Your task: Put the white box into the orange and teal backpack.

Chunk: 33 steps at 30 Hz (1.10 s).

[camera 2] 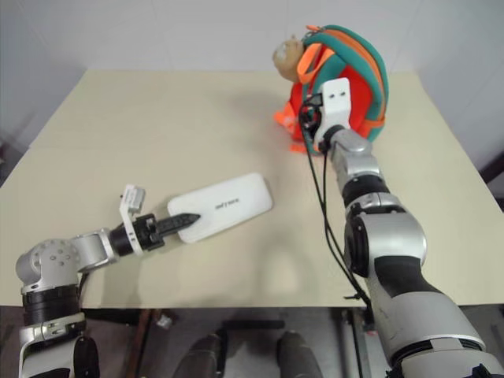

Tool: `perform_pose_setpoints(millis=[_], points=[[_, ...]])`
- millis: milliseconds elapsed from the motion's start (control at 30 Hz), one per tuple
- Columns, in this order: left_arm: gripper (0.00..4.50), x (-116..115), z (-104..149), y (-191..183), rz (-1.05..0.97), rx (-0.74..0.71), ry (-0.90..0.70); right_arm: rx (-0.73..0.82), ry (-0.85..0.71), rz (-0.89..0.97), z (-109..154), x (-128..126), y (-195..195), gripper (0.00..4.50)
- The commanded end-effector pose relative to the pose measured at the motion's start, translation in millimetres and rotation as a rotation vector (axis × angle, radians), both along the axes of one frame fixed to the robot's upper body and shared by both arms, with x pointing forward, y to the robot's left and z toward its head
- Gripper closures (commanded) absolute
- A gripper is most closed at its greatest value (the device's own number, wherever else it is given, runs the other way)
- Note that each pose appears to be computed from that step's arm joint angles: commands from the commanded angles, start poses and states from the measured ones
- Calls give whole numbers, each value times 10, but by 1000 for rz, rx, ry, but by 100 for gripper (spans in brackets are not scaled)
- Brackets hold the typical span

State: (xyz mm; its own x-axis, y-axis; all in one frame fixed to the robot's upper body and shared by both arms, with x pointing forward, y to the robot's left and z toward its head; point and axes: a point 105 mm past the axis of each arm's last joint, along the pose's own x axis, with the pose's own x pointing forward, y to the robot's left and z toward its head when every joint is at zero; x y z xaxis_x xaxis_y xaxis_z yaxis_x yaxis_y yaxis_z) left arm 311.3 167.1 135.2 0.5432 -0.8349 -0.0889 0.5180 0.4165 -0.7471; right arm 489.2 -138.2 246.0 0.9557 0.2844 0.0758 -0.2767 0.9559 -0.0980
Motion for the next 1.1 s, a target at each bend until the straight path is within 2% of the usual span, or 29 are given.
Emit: perform_pose_setpoints(millis=[33, 600, 700, 800, 1100], points=[[319, -4, 46, 18, 19, -5, -27, 32, -52, -11, 160, 5, 72, 297], [319, 24, 74, -6, 21, -9, -48, 85, -64, -40, 245, 20, 218, 297], [319, 26, 83, 10, 28, -3, -53, 90, -66, -27, 224, 15, 247, 356], [319, 10, 86, 28, 34, 0, -54, 98, -65, -29, 193, 14, 245, 446], [319, 16, 76, 13, 32, 1, -51, 136, -41, 15, 102, 1, 233, 446]])
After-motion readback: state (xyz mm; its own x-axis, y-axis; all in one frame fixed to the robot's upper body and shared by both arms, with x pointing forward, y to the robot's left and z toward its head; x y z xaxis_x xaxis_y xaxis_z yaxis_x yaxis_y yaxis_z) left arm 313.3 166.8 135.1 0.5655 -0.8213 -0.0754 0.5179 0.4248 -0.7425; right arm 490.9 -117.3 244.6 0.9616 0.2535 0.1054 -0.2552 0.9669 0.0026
